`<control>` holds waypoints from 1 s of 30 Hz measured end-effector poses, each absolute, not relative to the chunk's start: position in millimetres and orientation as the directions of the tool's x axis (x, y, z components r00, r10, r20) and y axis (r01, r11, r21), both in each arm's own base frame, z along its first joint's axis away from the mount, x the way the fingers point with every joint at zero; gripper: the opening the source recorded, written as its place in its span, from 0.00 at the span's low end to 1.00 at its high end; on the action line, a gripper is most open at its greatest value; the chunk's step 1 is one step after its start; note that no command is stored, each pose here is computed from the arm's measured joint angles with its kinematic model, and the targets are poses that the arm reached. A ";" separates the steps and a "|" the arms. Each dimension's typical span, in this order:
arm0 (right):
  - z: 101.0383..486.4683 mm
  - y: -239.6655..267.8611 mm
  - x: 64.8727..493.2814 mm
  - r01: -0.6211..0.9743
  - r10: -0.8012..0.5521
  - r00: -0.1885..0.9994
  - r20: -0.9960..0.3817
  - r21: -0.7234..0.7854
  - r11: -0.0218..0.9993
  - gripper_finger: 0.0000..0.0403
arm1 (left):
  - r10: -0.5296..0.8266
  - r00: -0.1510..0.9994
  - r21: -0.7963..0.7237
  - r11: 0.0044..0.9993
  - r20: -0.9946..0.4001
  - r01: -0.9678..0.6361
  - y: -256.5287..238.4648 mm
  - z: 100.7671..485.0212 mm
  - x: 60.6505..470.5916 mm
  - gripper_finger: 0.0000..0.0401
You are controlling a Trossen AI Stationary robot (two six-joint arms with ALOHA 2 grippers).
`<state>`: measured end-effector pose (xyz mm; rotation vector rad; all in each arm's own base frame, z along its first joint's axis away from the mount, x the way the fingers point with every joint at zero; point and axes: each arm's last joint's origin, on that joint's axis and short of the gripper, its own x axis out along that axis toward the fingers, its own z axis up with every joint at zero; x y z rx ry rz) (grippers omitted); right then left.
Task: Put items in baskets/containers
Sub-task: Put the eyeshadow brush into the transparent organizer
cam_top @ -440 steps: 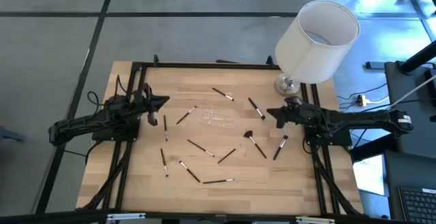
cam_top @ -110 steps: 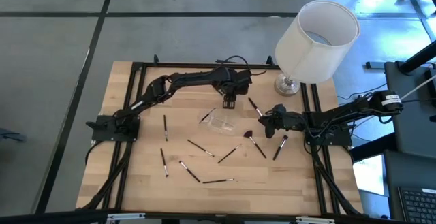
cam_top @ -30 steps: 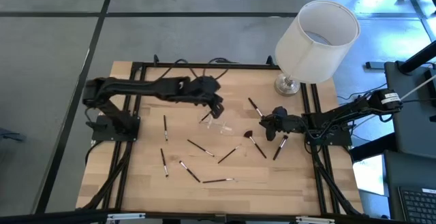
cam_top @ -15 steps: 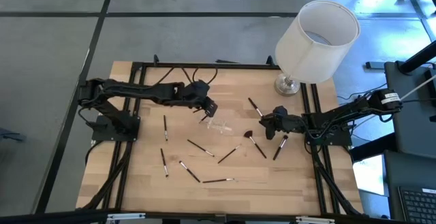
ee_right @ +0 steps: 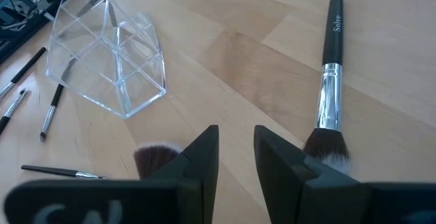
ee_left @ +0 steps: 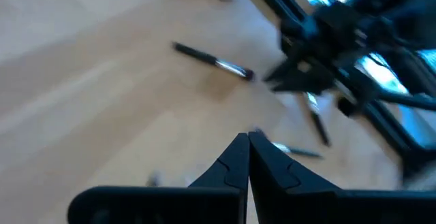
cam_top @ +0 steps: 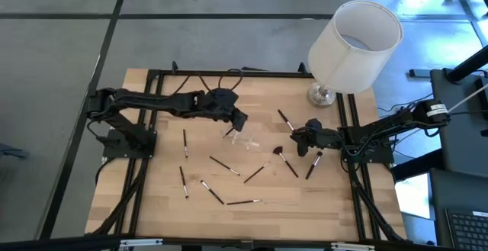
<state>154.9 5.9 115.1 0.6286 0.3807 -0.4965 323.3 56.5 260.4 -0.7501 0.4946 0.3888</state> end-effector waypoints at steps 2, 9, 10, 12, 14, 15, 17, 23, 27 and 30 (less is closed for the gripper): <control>115.2 5.9 154.9 0.546 -0.322 0.817 -0.479 0.461 0.700 0.23 | 0.149 0.824 -0.551 0.677 -0.547 -0.488 56.1 266.6 324.4 0.01; 115.1 5.9 154.9 0.546 -0.322 0.817 -0.479 0.462 0.699 0.23 | 0.206 0.688 -0.418 0.663 -0.696 -0.621 50.9 248.5 316.5 0.01; 115.2 5.9 154.9 0.546 -0.322 0.817 -0.478 0.462 0.699 0.23 | 0.214 0.660 -0.392 0.660 -0.720 -0.641 50.2 245.7 314.0 0.01; 115.2 5.9 154.9 0.546 -0.322 0.817 -0.479 0.462 0.699 0.23 | 0.239 0.645 -0.364 0.662 -0.726 -0.655 49.0 245.0 313.2 0.01; 115.3 5.9 155.0 0.546 -0.322 0.817 -0.478 0.463 0.698 0.23 | 0.253 0.638 -0.351 0.662 -0.727 -0.662 48.5 244.9 312.8 0.01; 115.2 5.9 154.9 0.546 -0.322 0.817 -0.479 0.462 0.698 0.23 | 0.252 0.639 -0.347 0.668 -0.727 -0.659 48.3 245.0 312.7 0.01; 115.3 5.9 155.0 0.546 -0.322 0.817 -0.478 0.463 0.698 0.23 | 0.246 0.652 -0.337 0.696 -0.717 -0.634 47.7 247.1 313.0 0.01; 115.2 5.9 154.9 0.546 -0.322 0.817 -0.478 0.465 0.697 0.23 | 0.134 0.658 -0.289 0.821 -0.741 -0.492 45.4 245.8 311.8 0.11; 115.3 5.9 155.0 0.547 -0.322 0.817 -0.478 0.468 0.694 0.23 | 0.110 0.637 -0.223 0.880 -0.763 -0.419 42.1 243.8 309.8 0.23; 115.3 5.9 155.0 0.547 -0.322 0.817 -0.478 0.468 0.694 0.23 | 0.081 0.613 -0.170 0.924 -0.786 -0.341 36.9 250.8 309.2 0.30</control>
